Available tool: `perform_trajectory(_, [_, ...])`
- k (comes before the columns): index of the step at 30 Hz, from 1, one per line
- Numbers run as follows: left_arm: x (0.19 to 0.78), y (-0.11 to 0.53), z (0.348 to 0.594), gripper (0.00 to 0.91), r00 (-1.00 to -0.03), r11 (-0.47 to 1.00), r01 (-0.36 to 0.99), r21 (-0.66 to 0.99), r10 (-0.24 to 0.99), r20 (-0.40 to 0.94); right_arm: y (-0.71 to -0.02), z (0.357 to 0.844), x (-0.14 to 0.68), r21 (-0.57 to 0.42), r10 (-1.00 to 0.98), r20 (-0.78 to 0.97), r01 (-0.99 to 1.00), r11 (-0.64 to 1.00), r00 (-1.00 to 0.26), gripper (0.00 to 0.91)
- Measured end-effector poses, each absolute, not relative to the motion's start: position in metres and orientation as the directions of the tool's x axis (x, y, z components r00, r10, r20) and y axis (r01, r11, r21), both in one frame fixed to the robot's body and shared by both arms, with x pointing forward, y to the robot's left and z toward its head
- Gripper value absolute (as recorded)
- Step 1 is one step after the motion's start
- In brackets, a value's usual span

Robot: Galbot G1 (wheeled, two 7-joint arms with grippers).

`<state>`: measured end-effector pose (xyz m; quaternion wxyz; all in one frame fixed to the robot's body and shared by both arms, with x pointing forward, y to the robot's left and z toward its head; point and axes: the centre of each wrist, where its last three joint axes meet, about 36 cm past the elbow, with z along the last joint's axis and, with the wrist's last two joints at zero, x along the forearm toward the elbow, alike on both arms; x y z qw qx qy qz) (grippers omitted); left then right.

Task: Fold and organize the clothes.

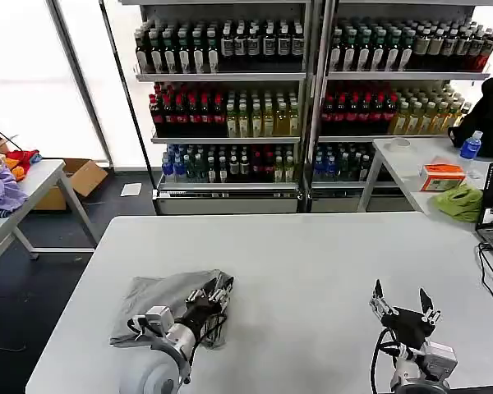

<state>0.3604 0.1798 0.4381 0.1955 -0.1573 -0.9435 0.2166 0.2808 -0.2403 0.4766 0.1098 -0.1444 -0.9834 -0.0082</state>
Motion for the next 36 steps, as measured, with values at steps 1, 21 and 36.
perform_trajectory(1, [0.360, 0.182, 0.444, 0.907, -0.878, 0.845, 0.212, -0.492, 0.385, 0.284, -0.240, 0.476, 0.282, -0.016, 0.279, 0.219, 0.283, 0.959, -0.935, 0.907])
perform_trajectory(21, [0.355, 0.302, 0.439, 0.907, -0.938, 0.977, -0.037, -0.210, 0.039, 0.343, -0.228, 0.470, 0.304, -0.014, 0.208, 0.222, 0.210, 0.978, -0.953, 0.907])
perform_trajectory(36, [0.350, 0.334, 0.405, 0.907, -0.903, 0.987, -0.082, -0.139, -0.014, 0.430, -0.228, 0.468, 0.306, -0.006, 0.199, 0.227, 0.203, 0.979, -0.953, 0.907])
